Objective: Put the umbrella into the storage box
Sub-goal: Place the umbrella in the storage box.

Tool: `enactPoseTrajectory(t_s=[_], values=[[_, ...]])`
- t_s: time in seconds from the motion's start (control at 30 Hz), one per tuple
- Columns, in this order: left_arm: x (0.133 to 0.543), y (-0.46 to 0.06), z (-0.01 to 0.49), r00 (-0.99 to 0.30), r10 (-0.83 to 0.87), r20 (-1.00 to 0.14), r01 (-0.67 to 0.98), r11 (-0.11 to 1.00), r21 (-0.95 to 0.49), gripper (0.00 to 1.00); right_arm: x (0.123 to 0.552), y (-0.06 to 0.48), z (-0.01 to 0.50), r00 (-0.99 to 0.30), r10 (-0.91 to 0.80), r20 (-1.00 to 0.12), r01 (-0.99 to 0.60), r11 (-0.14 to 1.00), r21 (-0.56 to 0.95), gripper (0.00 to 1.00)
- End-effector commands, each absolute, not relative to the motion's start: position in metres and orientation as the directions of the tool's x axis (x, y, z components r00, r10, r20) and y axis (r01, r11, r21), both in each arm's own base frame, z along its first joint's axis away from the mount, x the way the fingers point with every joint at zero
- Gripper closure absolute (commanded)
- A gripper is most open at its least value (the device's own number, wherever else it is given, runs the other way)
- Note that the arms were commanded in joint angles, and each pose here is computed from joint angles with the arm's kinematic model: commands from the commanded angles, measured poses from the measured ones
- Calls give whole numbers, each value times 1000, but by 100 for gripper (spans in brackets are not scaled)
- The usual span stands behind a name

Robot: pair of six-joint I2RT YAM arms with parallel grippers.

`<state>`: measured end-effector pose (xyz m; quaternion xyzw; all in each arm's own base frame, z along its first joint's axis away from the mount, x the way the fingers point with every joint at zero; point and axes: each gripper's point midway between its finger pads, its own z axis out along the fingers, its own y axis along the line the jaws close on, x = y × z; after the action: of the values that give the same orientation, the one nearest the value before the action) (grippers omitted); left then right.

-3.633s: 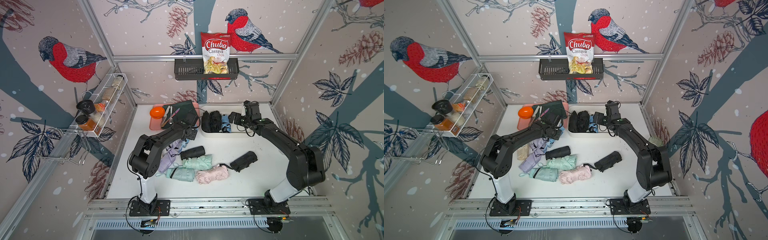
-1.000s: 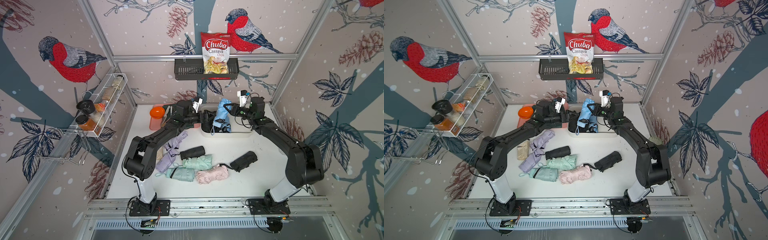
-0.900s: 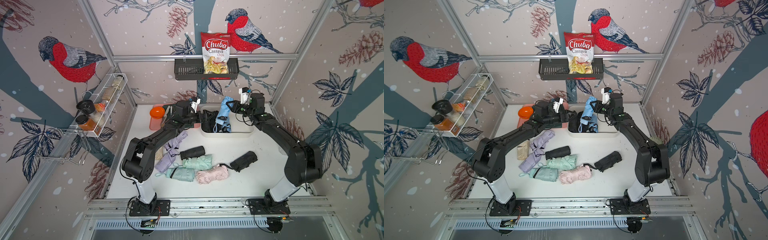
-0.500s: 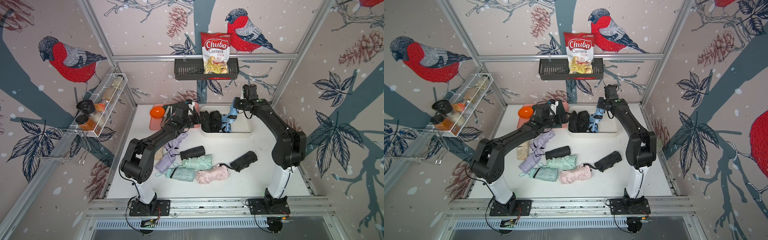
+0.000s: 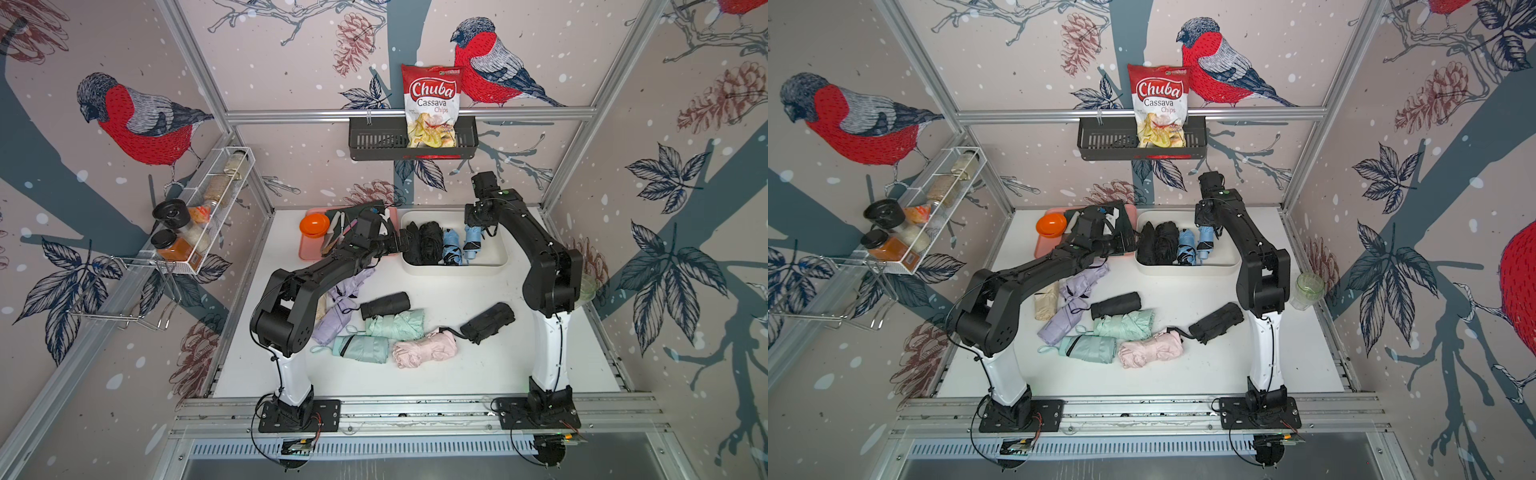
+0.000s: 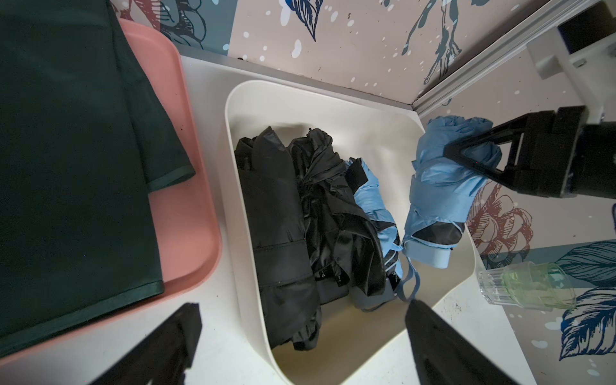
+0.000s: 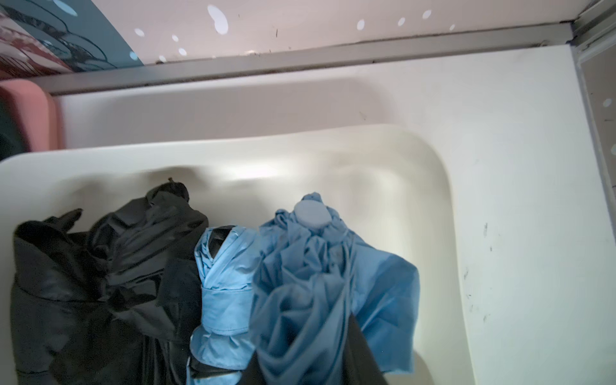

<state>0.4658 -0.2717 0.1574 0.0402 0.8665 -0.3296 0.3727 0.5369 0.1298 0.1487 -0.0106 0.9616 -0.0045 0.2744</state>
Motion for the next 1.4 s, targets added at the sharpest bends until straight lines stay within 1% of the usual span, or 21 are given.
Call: enactPoseTrajectory(t_s=[0.0,0.27,0.4,0.6,0.67,0.73,0.83,0.93,1.07,1.2,1.37], values=[[468,-274,158,-717,-172,-675,327,772,-545,1,535,135,139,-861,-59,-505,-55,998,-24,91],[469,-282,146,-743,-163,-649,335,750,-571,1,537,148,108,-884,-67,-463,-76,997,0,90],[469,-287,142,-753,-162,-638,337,737,-586,1,537,151,96,-892,-57,-449,-71,997,15,85],[470,-292,137,-765,-160,-624,336,727,-598,1,536,159,76,-902,-24,-431,-66,994,83,78],[470,-294,135,-766,-154,-624,340,726,-598,1,536,159,72,-905,-6,-425,-56,993,106,72],[470,-296,134,-769,-150,-622,341,726,-597,1,536,159,68,-907,8,-421,-49,991,124,63],[470,-298,133,-771,-145,-620,343,726,-596,1,534,162,66,-909,18,-416,-52,987,155,54],[470,-299,132,-772,-143,-620,343,727,-595,1,532,162,69,-908,28,-419,-49,984,173,42],[469,-300,132,-772,-142,-620,344,727,-595,1,527,160,78,-899,47,-435,-43,980,193,33],[469,-300,132,-771,-140,-621,346,727,-593,1,520,158,89,-888,72,-454,-39,972,230,31],[469,-301,130,-774,-144,-616,341,726,-597,1,510,157,99,-875,93,-475,-39,964,262,33]])
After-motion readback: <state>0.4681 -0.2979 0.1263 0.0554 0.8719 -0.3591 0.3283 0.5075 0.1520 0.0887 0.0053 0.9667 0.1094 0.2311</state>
